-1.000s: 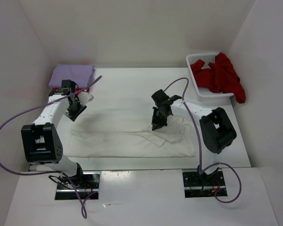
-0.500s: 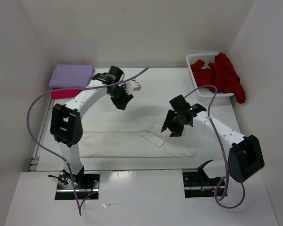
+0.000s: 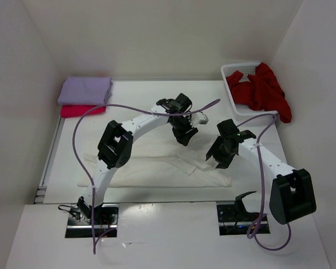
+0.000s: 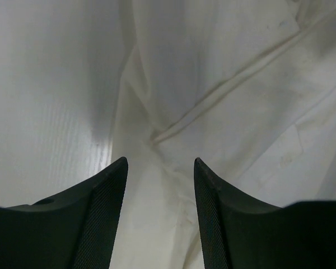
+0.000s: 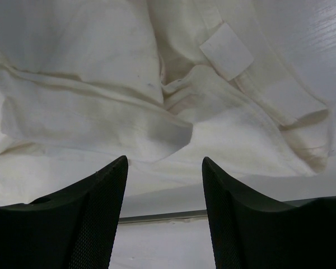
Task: Fold and stack the t-shirts
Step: Fold the other side of the tshirt into a rectangle, then rotate the tshirt 90 degrees
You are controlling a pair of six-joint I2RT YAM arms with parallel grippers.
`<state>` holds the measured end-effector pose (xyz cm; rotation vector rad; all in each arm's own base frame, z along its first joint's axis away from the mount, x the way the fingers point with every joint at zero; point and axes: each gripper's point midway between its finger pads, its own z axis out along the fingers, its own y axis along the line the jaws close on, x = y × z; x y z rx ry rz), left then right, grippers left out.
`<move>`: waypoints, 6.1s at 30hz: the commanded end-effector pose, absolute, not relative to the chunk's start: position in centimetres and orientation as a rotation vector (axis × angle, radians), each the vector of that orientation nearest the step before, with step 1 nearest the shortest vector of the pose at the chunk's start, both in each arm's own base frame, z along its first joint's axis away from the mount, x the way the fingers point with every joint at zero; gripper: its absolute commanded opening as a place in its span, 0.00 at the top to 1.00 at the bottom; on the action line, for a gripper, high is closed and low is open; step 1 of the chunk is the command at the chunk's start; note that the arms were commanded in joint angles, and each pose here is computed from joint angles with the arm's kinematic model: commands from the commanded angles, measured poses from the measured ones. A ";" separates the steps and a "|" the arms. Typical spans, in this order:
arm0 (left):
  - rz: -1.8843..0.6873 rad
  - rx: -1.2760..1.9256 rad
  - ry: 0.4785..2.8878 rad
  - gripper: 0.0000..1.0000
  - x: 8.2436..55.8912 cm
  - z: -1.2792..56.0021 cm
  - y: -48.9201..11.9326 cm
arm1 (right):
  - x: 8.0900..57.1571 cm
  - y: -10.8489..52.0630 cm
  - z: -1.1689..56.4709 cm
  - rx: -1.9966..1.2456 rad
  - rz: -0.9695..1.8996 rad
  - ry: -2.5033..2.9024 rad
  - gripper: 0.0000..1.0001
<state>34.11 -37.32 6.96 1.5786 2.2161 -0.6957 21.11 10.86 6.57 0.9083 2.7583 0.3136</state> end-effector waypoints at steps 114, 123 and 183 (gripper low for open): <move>-0.225 0.446 3.046 0.55 32.2 -1.4 8.4 | 32.0 2.0 4.0 1.096 0.092 2.514 1.00; -0.260 0.462 3.025 0.55 31.8 -0.3 7.8 | 32.5 2.7 3.3 1.043 0.144 2.592 0.49; -0.248 0.407 3.055 0.45 26.1 5.8 10.7 | 48.8 10.4 19.5 0.314 -0.231 2.405 0.10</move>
